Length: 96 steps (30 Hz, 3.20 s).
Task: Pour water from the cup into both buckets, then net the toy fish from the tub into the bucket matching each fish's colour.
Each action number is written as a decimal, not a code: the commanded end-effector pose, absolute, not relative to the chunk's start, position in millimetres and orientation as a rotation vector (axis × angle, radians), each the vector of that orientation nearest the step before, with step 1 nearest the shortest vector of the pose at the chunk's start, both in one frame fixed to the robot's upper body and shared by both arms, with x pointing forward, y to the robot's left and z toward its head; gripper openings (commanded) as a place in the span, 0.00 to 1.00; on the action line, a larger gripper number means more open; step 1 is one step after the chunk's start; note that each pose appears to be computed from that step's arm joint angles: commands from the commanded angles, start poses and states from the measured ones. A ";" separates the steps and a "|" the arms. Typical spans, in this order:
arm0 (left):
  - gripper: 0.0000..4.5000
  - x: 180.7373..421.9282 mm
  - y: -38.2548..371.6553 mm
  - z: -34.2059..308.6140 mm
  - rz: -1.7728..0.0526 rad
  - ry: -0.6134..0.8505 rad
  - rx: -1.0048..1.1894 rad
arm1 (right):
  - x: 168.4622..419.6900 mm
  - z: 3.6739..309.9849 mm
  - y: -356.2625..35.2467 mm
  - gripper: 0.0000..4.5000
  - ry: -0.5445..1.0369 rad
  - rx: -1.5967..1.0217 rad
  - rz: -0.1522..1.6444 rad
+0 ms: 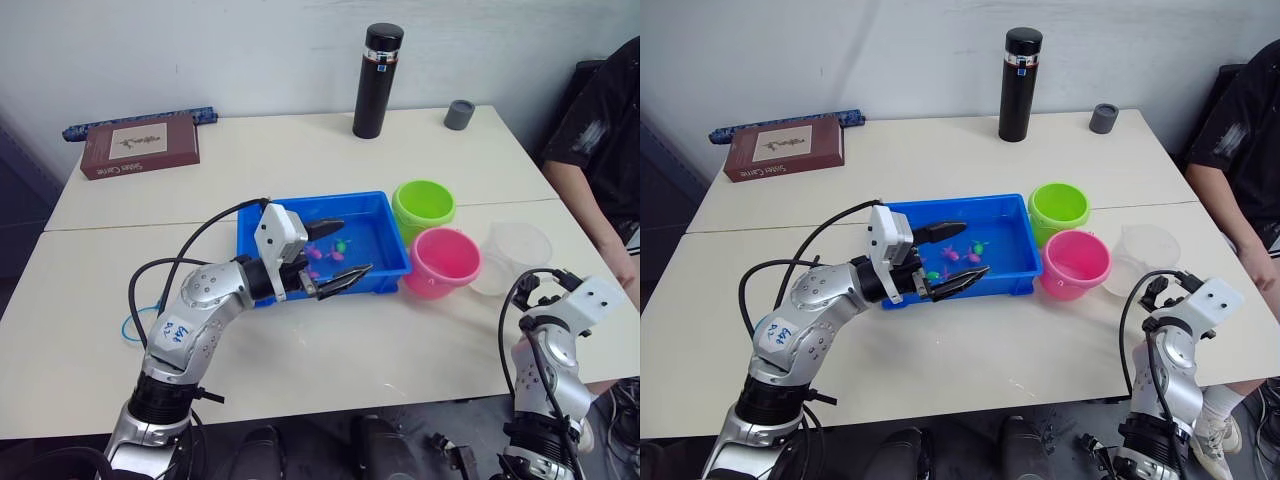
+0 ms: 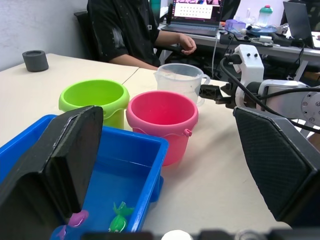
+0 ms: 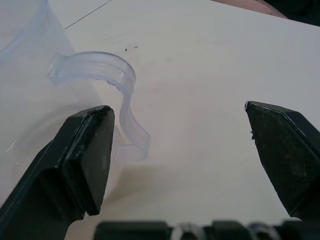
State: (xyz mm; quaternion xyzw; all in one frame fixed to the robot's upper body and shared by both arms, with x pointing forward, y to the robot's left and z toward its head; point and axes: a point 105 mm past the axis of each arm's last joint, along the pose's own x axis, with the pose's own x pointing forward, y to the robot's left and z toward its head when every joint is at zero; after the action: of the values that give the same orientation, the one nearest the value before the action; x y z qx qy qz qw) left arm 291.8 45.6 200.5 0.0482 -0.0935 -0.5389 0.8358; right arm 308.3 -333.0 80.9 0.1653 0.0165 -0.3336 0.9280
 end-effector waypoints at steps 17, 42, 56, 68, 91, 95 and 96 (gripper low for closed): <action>1.00 284.4 45.0 210.5 -1.144 -0.249 0.120 | 311.1 92.8 -333.1 0.25 -0.013 0.350 -0.653; 1.00 284.8 45.3 209.9 -1.150 -0.244 0.122 | 313.5 105.6 -330.9 0.02 -0.053 0.324 -0.597; 1.00 283.8 44.5 209.8 -1.176 -0.236 0.126 | 310.9 167.7 -341.6 0.02 -0.170 0.031 -0.464; 1.00 283.5 48.2 211.2 -1.188 -0.227 0.149 | 326.3 219.6 -336.2 0.02 -0.215 -0.430 -0.223; 1.00 282.1 47.9 207.1 -1.171 -0.221 0.136 | 334.7 235.4 -304.8 0.02 -0.321 -0.862 -0.060; 1.00 281.7 48.2 206.3 -1.170 -0.220 0.135 | 333.9 237.0 -300.1 0.02 -0.348 -0.938 -0.040; 1.00 281.6 48.3 206.1 -1.170 -0.220 0.135 | 333.4 237.4 -297.9 0.02 -0.359 -0.967 -0.033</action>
State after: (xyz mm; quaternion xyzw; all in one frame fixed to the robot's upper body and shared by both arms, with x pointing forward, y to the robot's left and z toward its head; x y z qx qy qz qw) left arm 288.9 50.4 196.4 0.0607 -0.0789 -0.5454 0.8323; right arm 337.8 -304.1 217.2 -0.4352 -0.1314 -0.0140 0.8906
